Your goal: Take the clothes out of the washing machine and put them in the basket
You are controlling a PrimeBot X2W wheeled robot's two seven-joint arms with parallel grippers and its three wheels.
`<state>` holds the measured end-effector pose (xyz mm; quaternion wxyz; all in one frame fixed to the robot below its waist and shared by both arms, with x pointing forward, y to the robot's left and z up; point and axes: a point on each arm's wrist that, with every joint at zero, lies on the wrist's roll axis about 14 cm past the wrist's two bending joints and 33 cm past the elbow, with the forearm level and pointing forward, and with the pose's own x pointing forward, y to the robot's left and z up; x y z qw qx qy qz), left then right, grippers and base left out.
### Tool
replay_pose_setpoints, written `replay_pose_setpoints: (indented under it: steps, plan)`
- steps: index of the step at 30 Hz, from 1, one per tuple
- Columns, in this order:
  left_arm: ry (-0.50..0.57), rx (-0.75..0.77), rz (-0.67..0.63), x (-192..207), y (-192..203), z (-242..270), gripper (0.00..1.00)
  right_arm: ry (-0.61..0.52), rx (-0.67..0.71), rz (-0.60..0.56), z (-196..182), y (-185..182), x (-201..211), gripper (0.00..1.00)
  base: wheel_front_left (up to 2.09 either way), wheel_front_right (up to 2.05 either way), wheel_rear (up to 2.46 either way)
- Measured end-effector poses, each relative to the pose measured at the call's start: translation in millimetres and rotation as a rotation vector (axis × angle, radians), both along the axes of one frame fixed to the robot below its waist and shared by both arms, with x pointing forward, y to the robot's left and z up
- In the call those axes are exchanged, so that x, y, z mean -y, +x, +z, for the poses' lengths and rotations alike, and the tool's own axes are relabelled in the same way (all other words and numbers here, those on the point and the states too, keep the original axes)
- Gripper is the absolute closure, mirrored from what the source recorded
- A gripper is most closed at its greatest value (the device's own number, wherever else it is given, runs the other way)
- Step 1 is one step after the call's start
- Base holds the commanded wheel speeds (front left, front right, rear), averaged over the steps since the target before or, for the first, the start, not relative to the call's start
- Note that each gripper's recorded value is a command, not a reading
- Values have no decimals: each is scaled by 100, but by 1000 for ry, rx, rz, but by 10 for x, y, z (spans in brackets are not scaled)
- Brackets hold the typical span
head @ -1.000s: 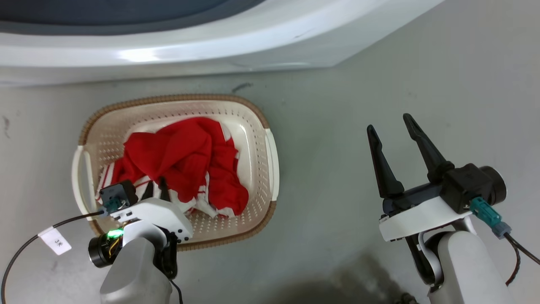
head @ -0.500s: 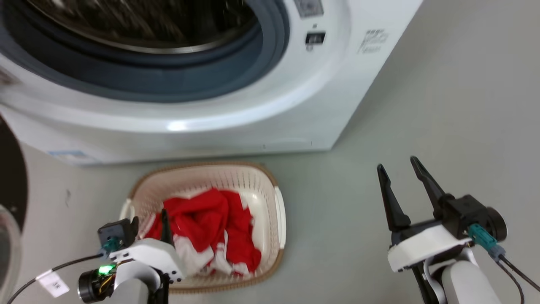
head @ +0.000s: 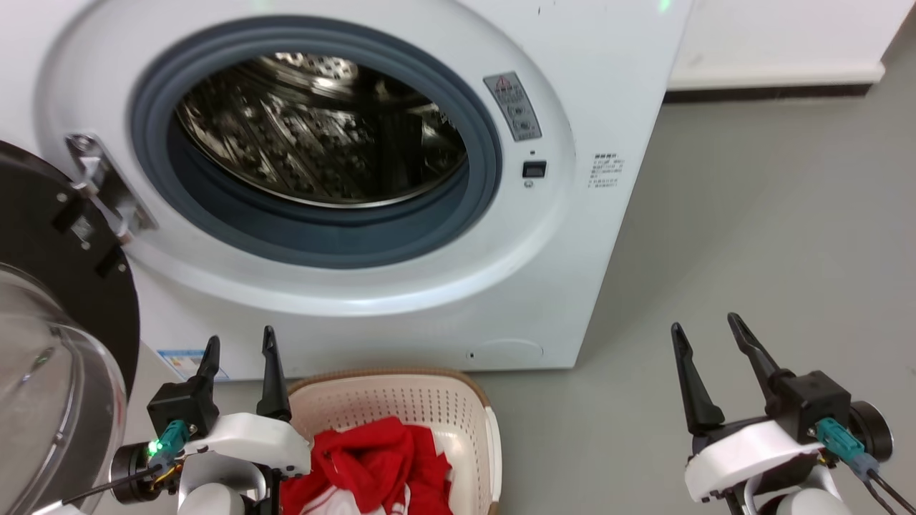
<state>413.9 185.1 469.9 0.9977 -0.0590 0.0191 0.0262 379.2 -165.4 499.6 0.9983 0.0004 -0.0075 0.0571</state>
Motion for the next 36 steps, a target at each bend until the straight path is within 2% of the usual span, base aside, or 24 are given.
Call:
replay_pose_setpoints:
  steps: [7,12,20,36]
  plan:
    - [61,180,-43,101,-151,587,0,-16,52,-9,224,-135,31,0,0,0,0]
    - [98,238,-71,154,-271,759,0,-19,69,-7,309,-191,21,0,0,0,0]
    - [125,198,-95,196,-535,622,0,-7,63,-9,302,-321,25,0,0,0,0]
    - [137,183,-104,208,-581,595,0,-1,55,1,287,-354,-14,0,0,0,0]
